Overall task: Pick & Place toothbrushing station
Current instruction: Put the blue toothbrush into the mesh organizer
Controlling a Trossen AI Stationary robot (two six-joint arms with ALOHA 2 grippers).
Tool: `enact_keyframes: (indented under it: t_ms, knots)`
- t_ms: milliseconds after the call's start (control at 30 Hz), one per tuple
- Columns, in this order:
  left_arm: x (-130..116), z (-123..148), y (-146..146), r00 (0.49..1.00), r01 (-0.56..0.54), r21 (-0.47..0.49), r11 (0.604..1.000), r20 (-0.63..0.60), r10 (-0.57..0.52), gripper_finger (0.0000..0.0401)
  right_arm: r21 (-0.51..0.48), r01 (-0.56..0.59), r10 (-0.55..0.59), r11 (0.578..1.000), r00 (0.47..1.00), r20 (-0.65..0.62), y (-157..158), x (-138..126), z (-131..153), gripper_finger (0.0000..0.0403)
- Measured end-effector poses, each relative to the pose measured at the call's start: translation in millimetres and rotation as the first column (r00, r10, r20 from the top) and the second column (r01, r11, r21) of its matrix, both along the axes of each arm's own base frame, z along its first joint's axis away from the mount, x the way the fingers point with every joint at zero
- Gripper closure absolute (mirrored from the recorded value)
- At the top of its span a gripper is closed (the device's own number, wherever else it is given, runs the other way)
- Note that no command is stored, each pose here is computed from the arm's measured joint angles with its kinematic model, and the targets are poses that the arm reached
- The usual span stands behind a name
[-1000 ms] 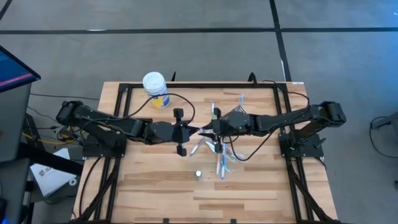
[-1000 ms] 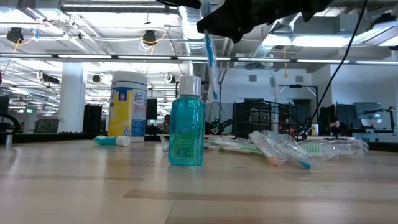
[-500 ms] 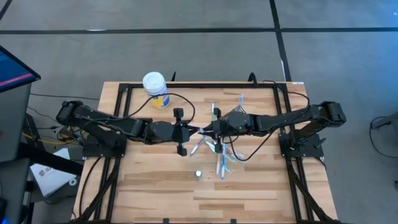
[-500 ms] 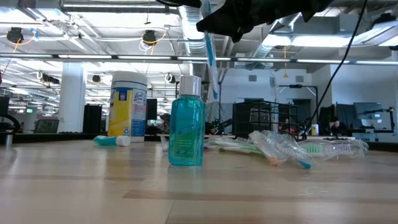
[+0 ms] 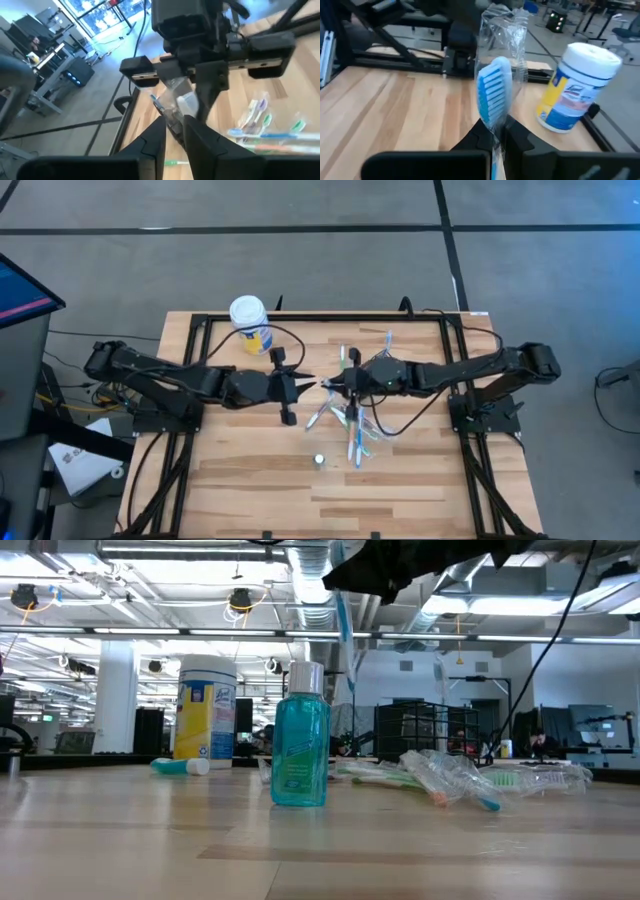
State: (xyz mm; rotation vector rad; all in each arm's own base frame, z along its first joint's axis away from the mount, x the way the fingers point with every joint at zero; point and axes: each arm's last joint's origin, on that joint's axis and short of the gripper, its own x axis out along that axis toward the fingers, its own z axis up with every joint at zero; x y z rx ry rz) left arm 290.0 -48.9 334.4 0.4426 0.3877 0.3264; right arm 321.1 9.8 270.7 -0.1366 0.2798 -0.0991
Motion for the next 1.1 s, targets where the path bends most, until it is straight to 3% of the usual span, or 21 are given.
enact_keyframes:
  t_ms: [600,800,1100]
  knots:
    - [-9.4,-33.1,2.3,0.998,-0.03,-0.039,0.999,-0.062,0.027,0.0345,-0.018,0.24,-0.241,0.971,0.97,-0.034,-20.6,-53.8,31.1,0.0398]
    - [-9.5,-35.8,2.3,0.998,-0.03,-0.04,0.999,-0.061,0.027,0.0348,0.042,0.3,-0.3,0.953,0.954,-0.011,-30.7,-83.5,25.1,0.0398]
    - [-9.2,-35.0,2.2,0.998,-0.031,-0.052,0.998,-0.048,0.029,0.0351,0.049,0.394,-0.395,0.918,0.919,0.017,-36.0,-115.0,21.0,0.0398]
